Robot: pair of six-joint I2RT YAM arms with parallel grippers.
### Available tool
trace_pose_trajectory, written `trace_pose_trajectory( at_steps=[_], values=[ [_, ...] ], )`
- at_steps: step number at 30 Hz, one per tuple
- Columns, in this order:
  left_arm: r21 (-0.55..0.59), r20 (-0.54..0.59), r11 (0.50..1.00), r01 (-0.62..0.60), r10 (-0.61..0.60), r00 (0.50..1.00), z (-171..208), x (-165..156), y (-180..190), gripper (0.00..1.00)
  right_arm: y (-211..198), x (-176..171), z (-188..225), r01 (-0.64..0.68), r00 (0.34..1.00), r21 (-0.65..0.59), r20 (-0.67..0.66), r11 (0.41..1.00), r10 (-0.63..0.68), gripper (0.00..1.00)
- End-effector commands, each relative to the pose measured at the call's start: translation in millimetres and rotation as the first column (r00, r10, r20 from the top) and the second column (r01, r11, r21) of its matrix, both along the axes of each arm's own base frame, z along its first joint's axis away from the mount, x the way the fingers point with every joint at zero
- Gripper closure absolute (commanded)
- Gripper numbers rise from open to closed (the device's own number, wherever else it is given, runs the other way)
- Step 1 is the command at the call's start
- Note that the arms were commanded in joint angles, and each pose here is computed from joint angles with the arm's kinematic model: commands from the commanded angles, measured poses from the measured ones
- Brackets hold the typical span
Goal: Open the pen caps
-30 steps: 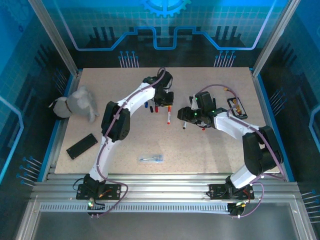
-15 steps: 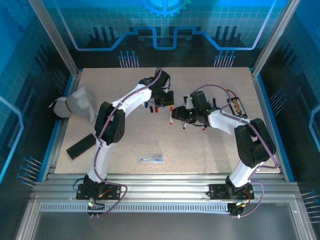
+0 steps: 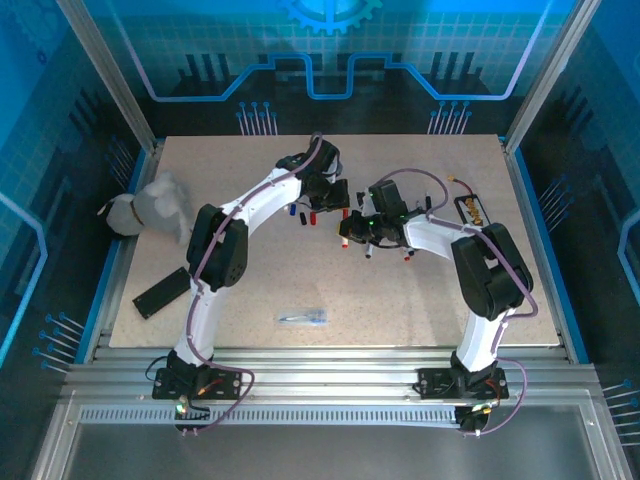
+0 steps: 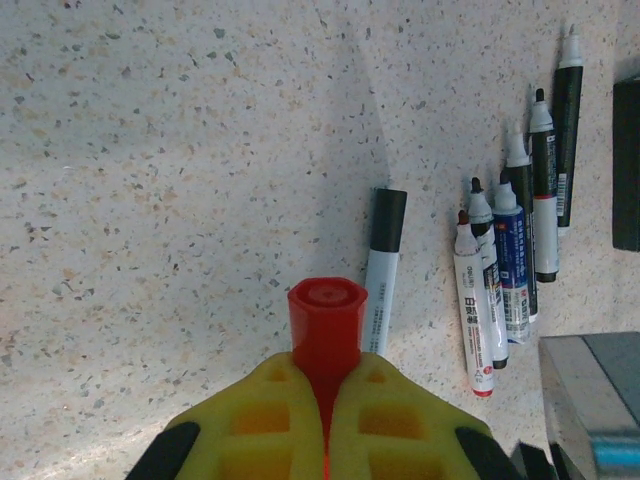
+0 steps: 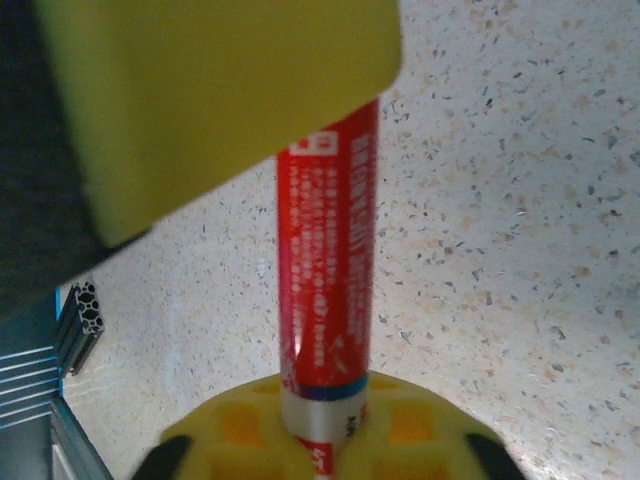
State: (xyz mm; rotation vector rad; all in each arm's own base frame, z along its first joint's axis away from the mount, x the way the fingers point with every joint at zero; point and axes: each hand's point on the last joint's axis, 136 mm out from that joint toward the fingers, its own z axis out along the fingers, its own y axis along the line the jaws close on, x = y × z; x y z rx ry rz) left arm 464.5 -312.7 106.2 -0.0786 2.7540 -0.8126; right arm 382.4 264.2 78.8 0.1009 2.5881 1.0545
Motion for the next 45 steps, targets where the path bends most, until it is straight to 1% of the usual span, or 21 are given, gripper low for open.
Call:
trace_pose_trajectory(
  at_steps=[1, 3, 5, 6, 7, 9, 12, 18, 20, 23, 24, 25, 27, 29, 32, 34, 36, 38, 40, 42, 45],
  values=[
    [-0.026, 0.007, 1.0, -0.008, 0.008, 1.0, 21, -7, 2, 1.0, 10, 2, 14, -0.028, 0.999, 0.026, 0.035, 0.999, 0.027, 1.0],
    [-0.015, 0.007, 1.0, -0.016, 0.016, 1.0, 20, -7, 5, 1.0, 9, -1, 16, -0.032, 0.999, 0.027, 0.038, 0.999, 0.031, 1.0],
    [-0.009, 0.006, 1.0, -0.022, 0.022, 1.0, 19, -6, 7, 0.85, 7, -6, 19, -0.039, 0.998, 0.029, 0.044, 0.999, 0.038, 1.0],
    [-0.006, 0.008, 1.0, -0.025, 0.025, 1.0, 18, -5, 8, 0.76, 7, -9, 20, -0.043, 0.998, 0.029, 0.044, 0.999, 0.042, 1.0],
    [-0.006, 0.007, 1.0, -0.028, 0.028, 1.0, 18, -4, 8, 0.7, 6, -11, 21, -0.047, 0.998, 0.031, 0.047, 0.998, 0.045, 1.0],
    [-0.005, 0.006, 1.0, -0.03, 0.03, 1.0, 16, -4, 8, 0.66, 5, -15, 22, -0.052, 0.997, 0.032, 0.05, 0.998, 0.051, 1.0],
    [-0.006, 0.0, 0.999, -0.036, 0.036, 0.999, 13, -1, 9, 0.66, 6, -20, 24, -0.059, 0.997, 0.034, 0.052, 0.998, 0.057, 1.0],
    [-0.005, -0.004, 0.999, -0.042, 0.041, 0.999, 10, 2, 7, 0.68, 11, -26, 25, -0.084, 0.995, 0.037, 0.05, 0.996, 0.082, 1.0],
    [0.001, -0.001, 0.999, -0.043, 0.043, 0.999, 8, 4, 7, 0.73, 12, -28, 24, -0.089, 0.995, 0.036, 0.047, 0.995, 0.088, 1.0],
    [0.0, -0.001, 0.999, -0.043, 0.043, 0.999, 6, 6, 6, 0.86, 14, -28, 22, -0.088, 0.995, 0.04, 0.043, 0.995, 0.086, 1.0],
    [-0.003, -0.003, 0.999, -0.043, 0.043, 0.999, 6, 7, 5, 0.95, 14, -29, 20, -0.088, 0.996, 0.045, 0.038, 0.995, 0.086, 1.0],
    [-0.001, -0.005, 0.999, -0.043, 0.043, 0.999, 4, 8, 5, 1.0, 16, -30, 19, -0.09, 0.996, 0.049, 0.033, 0.995, 0.088, 1.0],
    [0.01, 0.002, 0.998, -0.054, 0.054, 0.999, 1, 12, 6, 1.0, 20, -37, 15, -0.096, 0.995, 0.061, 0.012, 0.994, 0.095, 1.0],
    [0.021, 0.024, 0.997, -0.081, 0.08, 0.997, 1, 23, 12, 1.0, 25, -55, 9, -0.127, 0.991, 0.077, -0.022, 0.989, 0.129, 1.0],
    [0.057, 0.074, 0.989, -0.133, 0.129, 0.989, 4, 53, 26, 1.0, 33, -113, -2, -0.221, 0.97, 0.086, -0.085, 0.971, 0.228, 1.0],
    [0.086, 0.101, 0.986, -0.146, 0.137, 0.985, 9, 75, 31, 1.0, 33, -157, -8, -0.272, 0.95, 0.062, -0.14, 0.96, 0.278, 1.0],
    [0.083, 0.105, 0.985, -0.152, 0.143, 0.984, 13, 88, 32, 1.0, 31, -185, -6, -0.295, 0.942, 0.044, -0.152, 0.955, 0.298, 1.0],
    [0.067, 0.115, 0.986, -0.154, 0.146, 0.983, 17, 94, 28, 1.0, 29, -197, 2, -0.295, 0.944, 0.047, -0.138, 0.954, 0.299, 1.0],
    [0.051, 0.121, 0.986, -0.156, 0.149, 0.981, 19, 94, 25, 1.0, 25, -198, 13, -0.288, 0.95, 0.036, -0.111, 0.957, 0.291, 1.0],
    [0.049, 0.114, 0.986, -0.161, 0.155, 0.981, 18, 91, 26, 1.0, 23, -193, 25, -0.278, 0.956, 0.029, -0.088, 0.96, 0.28, 1.0],
    [0.063, 0.108, 0.987, -0.146, 0.139, 0.984, 16, 83, 28, 1.0, 12, -181, 29, -0.233, 0.97, 0.005, -0.069, 0.973, 0.233, 1.0]
  ],
)
